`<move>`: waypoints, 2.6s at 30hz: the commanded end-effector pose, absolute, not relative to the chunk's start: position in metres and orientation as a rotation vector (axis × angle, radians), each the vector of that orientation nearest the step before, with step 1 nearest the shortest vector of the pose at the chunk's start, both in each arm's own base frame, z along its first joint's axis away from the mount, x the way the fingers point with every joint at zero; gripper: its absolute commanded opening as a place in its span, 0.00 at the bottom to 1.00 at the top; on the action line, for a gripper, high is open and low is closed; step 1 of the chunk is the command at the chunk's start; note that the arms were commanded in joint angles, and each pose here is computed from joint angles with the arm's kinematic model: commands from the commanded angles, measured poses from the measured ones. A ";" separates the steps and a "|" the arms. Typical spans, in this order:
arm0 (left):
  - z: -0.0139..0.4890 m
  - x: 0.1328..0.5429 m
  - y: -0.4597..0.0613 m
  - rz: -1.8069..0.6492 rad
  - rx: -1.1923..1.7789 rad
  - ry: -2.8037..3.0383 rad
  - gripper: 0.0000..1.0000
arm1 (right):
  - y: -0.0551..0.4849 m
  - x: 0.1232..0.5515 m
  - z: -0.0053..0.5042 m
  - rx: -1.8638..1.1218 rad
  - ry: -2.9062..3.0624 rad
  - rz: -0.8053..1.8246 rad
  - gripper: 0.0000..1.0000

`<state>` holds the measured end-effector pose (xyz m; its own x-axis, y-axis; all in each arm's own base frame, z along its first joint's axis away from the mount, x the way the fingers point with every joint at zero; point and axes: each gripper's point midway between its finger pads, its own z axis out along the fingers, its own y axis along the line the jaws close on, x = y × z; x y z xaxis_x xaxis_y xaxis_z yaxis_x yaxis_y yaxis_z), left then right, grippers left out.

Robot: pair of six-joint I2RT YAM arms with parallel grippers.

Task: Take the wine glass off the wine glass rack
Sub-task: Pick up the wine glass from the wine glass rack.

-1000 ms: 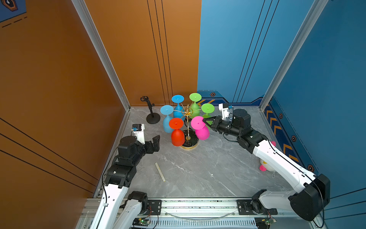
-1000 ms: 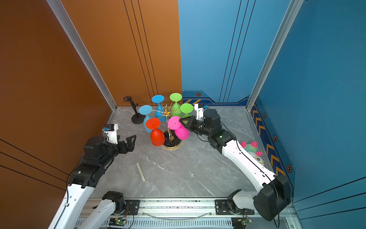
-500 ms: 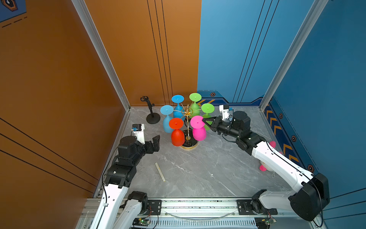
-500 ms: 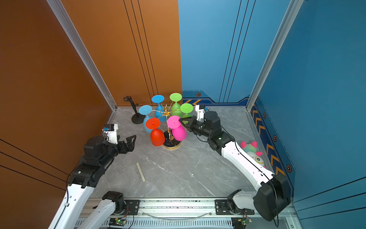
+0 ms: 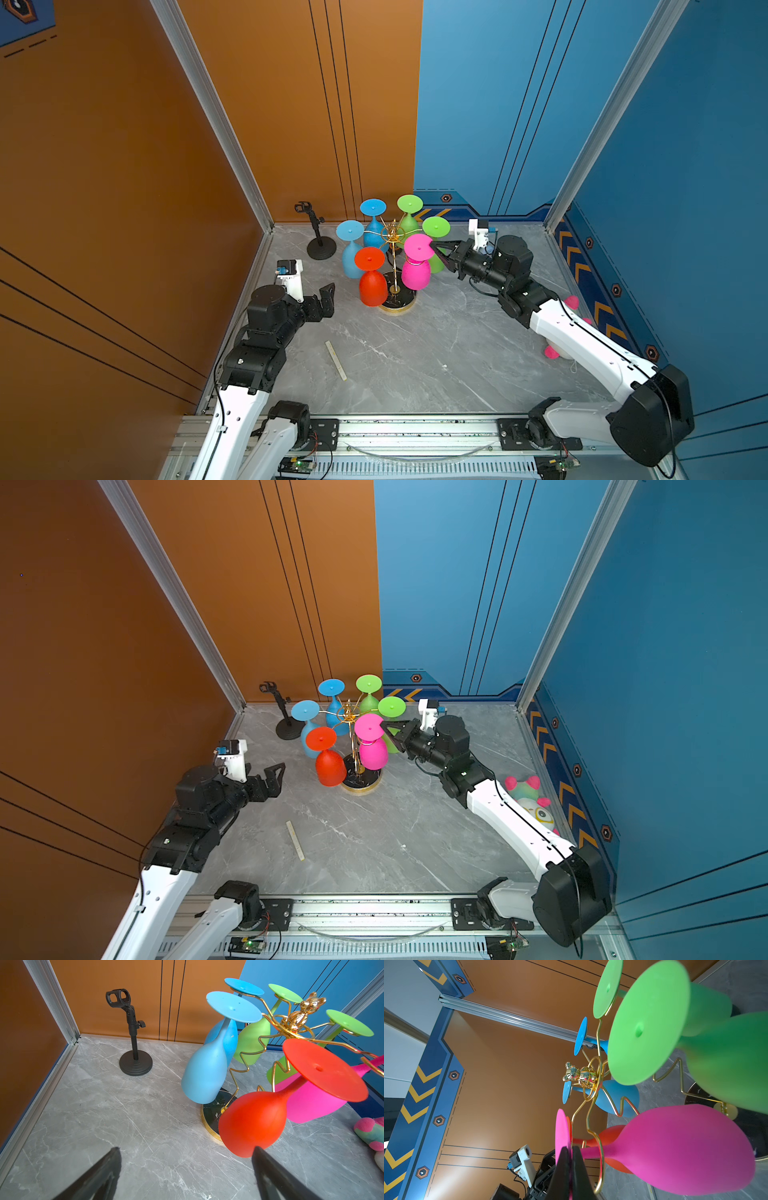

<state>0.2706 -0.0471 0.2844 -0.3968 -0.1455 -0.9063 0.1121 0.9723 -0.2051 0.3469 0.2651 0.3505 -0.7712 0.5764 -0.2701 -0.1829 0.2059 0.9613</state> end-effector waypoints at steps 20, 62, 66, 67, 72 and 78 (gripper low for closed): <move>0.280 0.270 -0.044 -0.273 -0.034 1.975 0.98 | 0.278 0.357 0.351 0.417 1.866 1.629 0.00; 0.281 0.270 -0.042 -0.291 -0.050 1.969 0.98 | 0.306 0.355 0.347 0.218 2.056 1.302 0.00; 0.281 0.271 -0.043 -0.297 -0.050 1.973 0.98 | 0.311 0.348 0.350 0.155 2.074 1.284 0.00; 0.280 0.271 -0.043 -0.298 -0.051 1.972 0.98 | 0.312 0.346 0.350 0.143 2.080 1.279 0.00; 0.281 0.271 -0.043 -0.301 -0.047 1.971 0.98 | 0.312 0.339 0.348 0.100 2.103 1.251 0.00; 0.281 0.265 -0.049 -0.343 -0.027 1.977 0.98 | 0.315 0.322 0.348 0.006 2.140 1.224 0.00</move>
<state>0.2710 -0.0446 0.2842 -0.4010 -0.1616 -0.9017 0.1123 0.9682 -0.2235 0.3355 0.3148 0.3314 -0.7903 0.3691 -0.4890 -0.2386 0.5497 0.8005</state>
